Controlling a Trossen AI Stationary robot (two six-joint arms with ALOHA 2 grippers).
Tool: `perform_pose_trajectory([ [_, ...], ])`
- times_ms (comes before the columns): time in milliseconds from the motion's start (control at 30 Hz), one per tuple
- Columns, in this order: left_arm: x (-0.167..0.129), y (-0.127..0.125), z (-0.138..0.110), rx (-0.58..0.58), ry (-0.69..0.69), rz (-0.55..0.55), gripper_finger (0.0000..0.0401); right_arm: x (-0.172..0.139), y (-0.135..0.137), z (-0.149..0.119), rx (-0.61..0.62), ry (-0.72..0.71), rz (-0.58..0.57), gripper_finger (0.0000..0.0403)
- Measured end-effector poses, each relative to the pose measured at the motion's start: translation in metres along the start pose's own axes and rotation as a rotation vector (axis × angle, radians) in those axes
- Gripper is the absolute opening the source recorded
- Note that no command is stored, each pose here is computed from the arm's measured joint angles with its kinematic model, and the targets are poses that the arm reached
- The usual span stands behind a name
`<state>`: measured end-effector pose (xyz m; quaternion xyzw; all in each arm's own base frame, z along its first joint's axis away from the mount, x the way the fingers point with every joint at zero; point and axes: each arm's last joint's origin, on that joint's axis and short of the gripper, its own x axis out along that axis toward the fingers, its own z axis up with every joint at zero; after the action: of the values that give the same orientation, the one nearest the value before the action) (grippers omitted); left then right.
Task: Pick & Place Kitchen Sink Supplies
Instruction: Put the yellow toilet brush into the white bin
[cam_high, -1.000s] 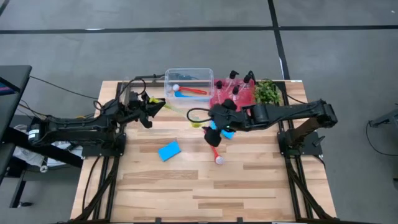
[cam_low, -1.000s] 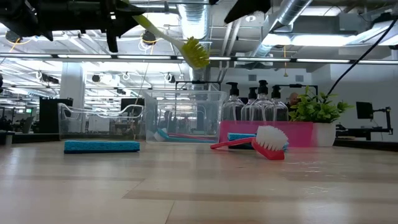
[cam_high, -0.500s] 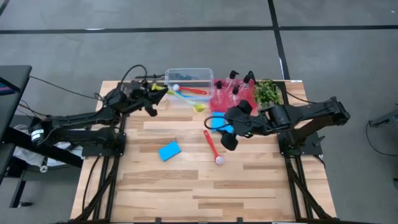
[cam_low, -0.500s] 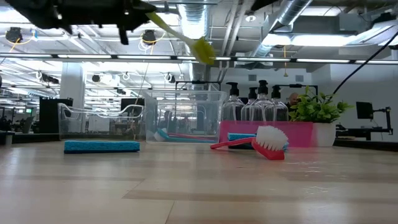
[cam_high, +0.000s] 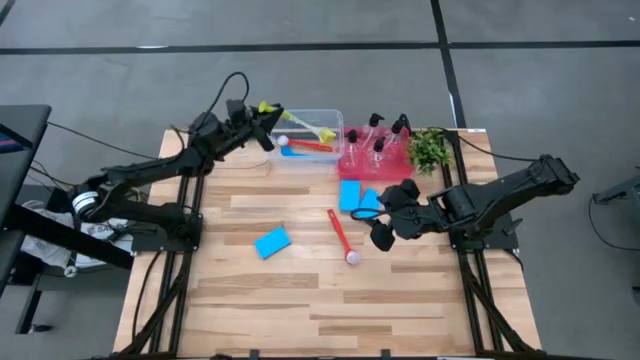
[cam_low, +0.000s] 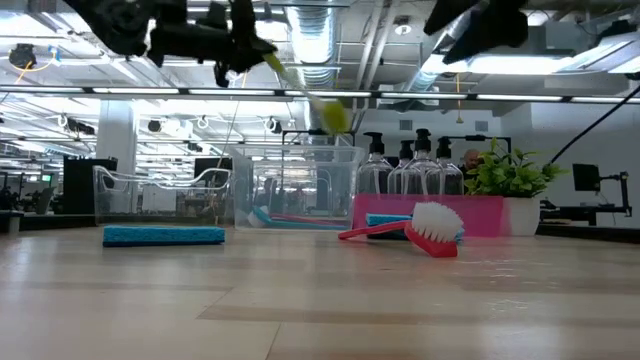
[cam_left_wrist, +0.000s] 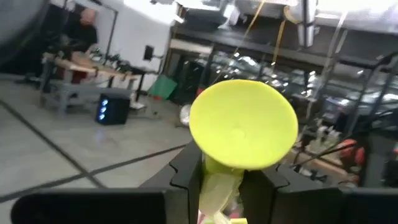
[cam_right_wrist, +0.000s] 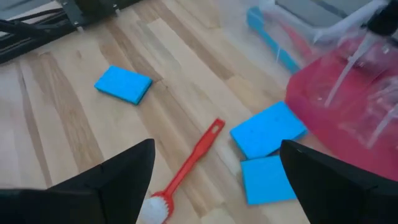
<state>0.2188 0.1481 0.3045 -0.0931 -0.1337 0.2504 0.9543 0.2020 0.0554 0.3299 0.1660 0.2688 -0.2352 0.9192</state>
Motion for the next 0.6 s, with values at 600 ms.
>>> perform_pose_trajectory([
  [600, 0.019, 0.03, -0.037, -0.005, 0.129, 0.098, 0.0084, 0.021, 0.01, -0.012, 0.056, -0.001, 0.02, 0.0338],
])
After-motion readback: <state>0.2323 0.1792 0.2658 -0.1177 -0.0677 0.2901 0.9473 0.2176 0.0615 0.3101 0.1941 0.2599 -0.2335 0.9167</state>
